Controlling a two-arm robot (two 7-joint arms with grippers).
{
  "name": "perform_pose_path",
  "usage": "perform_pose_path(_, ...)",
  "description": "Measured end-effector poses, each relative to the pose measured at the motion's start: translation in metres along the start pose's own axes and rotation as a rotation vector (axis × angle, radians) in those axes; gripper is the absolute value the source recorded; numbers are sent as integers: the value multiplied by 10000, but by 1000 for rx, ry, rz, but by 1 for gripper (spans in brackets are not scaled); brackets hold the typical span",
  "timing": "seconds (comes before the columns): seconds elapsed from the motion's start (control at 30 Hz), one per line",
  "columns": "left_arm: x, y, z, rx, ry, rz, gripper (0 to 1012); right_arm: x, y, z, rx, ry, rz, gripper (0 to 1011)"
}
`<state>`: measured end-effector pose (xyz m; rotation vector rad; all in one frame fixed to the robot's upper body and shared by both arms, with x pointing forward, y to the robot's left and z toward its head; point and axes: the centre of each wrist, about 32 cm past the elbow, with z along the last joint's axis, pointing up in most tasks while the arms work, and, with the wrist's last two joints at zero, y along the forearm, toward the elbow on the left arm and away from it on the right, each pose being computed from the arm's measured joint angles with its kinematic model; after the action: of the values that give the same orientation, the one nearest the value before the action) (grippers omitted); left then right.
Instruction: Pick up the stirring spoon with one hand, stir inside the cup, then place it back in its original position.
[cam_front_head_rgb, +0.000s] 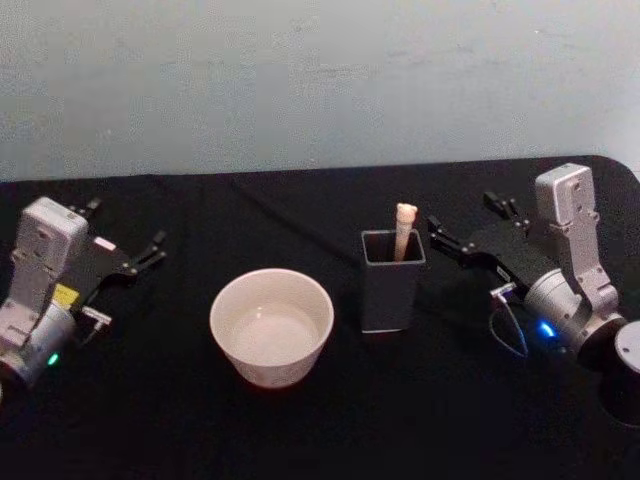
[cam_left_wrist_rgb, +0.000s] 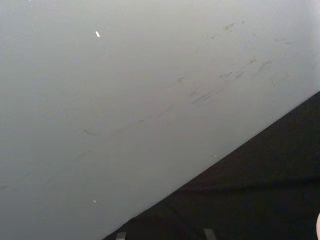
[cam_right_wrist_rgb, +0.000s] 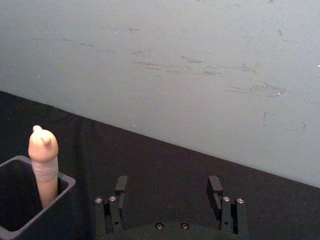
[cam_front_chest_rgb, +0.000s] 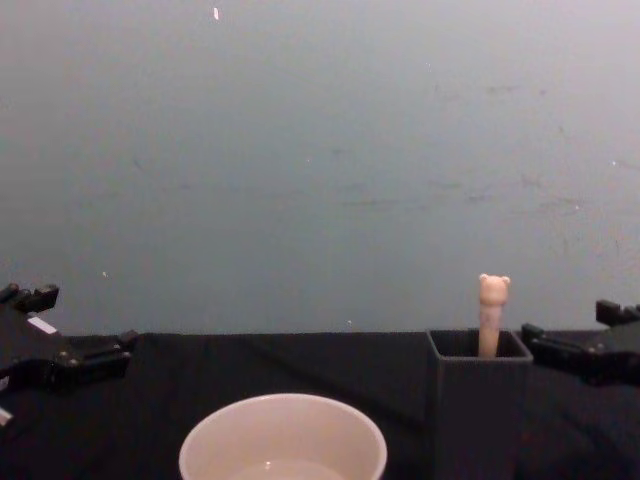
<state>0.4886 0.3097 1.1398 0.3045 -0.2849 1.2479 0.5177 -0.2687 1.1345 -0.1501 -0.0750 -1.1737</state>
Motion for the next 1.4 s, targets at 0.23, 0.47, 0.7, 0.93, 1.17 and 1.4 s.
perform_pose_path(0.23,0,0,0,0,0,0,1001,0,0,2,1,0,0,1000)
perform_pose_path(0.47,0,0,0,0,0,0,1001,0,0,2,2,1,0,1000)
perform_pose_path(0.7,0,0,0,0,0,0,1001,-1,0,2,2,1,0,1000)
perform_pose_path(0.93,0,0,0,0,0,0,1001,0,0,2,2,1,0,1000)
perform_pose_path(1.17,0,0,0,0,0,0,1001,-1,0,2,2,1,0,1000)
perform_pose_path(1.4,0,0,0,0,0,0,1001,0,0,2,2,1,0,1002)
